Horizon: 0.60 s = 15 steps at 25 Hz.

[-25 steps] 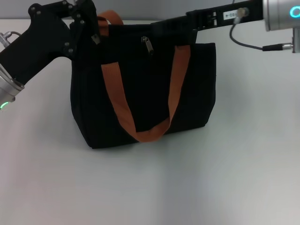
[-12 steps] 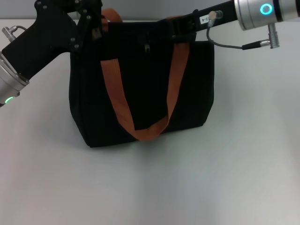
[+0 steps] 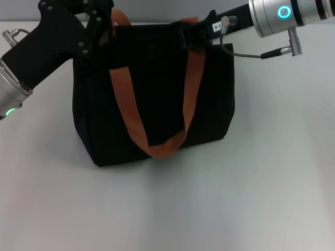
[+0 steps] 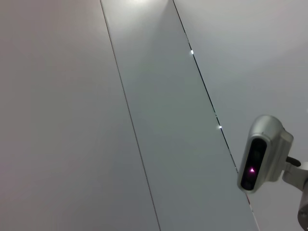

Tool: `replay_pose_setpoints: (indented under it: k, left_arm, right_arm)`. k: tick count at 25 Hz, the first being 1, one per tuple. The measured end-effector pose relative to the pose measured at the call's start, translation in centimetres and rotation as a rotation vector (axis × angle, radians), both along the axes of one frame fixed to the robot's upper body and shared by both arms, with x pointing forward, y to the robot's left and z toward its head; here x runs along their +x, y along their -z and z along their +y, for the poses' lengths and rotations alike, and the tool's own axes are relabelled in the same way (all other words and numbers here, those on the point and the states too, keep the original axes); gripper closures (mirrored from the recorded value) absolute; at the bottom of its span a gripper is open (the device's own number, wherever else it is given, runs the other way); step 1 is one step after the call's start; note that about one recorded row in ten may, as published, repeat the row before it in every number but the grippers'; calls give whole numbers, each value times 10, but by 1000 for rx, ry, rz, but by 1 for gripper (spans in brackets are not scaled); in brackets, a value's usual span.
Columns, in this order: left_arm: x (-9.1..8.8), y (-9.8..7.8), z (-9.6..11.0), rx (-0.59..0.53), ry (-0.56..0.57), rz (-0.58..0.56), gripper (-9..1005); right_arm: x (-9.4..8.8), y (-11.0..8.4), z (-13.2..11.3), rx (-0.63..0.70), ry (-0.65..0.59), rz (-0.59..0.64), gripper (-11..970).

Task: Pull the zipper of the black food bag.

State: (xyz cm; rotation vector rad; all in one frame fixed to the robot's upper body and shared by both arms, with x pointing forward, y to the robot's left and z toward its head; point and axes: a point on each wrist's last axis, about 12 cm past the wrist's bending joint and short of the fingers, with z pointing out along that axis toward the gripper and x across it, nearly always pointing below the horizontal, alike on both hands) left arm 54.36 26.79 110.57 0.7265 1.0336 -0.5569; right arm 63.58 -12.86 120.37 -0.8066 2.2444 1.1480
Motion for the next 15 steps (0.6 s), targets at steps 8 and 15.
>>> replay_pose_setpoints:
  k: [8,15]
  left_arm:
    - [-1,1,1,-1,-5,2,886]
    - [-2,1,1,-1,1,1,885]
  right_arm:
    - [0,-6,-7,-23,31,-20,598]
    - [-1,-3,-2,-28,25,-18,600]
